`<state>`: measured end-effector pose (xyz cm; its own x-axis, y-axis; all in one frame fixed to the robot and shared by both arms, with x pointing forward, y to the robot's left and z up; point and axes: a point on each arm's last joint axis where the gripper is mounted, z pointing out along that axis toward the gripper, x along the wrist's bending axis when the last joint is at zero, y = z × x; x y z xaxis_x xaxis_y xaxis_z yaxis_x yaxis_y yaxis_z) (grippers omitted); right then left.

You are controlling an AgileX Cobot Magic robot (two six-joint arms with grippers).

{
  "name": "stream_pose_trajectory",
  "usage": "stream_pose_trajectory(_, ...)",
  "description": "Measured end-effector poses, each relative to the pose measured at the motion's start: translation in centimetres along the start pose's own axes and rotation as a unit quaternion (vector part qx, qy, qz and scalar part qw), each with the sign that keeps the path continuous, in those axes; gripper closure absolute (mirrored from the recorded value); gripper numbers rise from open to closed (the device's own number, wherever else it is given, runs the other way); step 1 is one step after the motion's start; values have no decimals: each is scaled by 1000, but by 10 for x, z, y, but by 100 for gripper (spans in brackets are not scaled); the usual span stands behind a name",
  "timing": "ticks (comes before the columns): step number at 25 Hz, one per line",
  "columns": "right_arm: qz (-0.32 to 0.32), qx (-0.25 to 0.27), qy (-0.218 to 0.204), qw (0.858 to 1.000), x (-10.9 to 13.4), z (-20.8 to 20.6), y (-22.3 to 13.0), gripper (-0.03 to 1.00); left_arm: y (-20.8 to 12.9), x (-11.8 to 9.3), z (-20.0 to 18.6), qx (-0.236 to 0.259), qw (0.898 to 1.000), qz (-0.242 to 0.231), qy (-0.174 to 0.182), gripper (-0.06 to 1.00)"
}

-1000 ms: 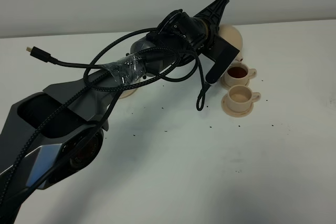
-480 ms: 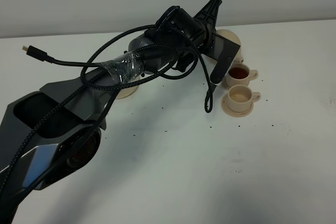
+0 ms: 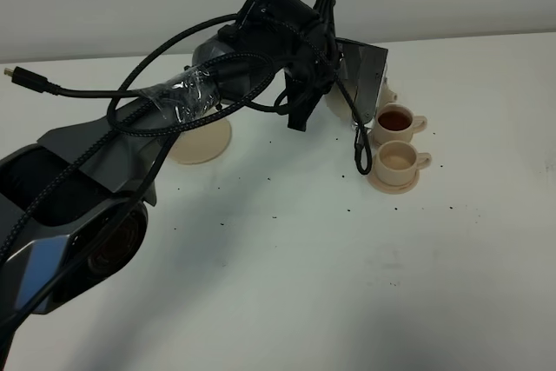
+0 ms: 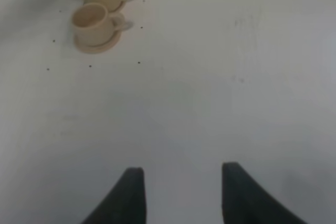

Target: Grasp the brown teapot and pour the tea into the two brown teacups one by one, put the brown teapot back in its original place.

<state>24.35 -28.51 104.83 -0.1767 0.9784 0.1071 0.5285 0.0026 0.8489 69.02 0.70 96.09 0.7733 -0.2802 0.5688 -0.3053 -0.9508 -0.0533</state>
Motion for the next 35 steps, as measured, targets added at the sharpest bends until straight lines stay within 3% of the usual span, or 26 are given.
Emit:
stream_pose_trajectory(9, 0, 0, 0, 1000, 0, 0, 0, 62, -14, -10, -4, 11, 988, -127, -84, 82)
stream_pose_trajectory(15, 0, 0, 0, 1000, 0, 0, 0, 62, -24, -18, -4, -23, 967, -201, -154, 82)
stream_pose_trajectory(19, 0, 0, 0, 1000, 0, 0, 0, 62, -34, -18, -3, -47, 952, -242, -180, 82)
stream_pose_trajectory(26, 0, 0, 0, 1000, 0, 0, 0, 62, -44, -22, -4, -46, 940, -260, -214, 82)
stream_pose_trajectory(35, 0, 0, 0, 1000, 0, 0, 0, 62, -47, -24, 0, -41, 938, -267, -218, 82)
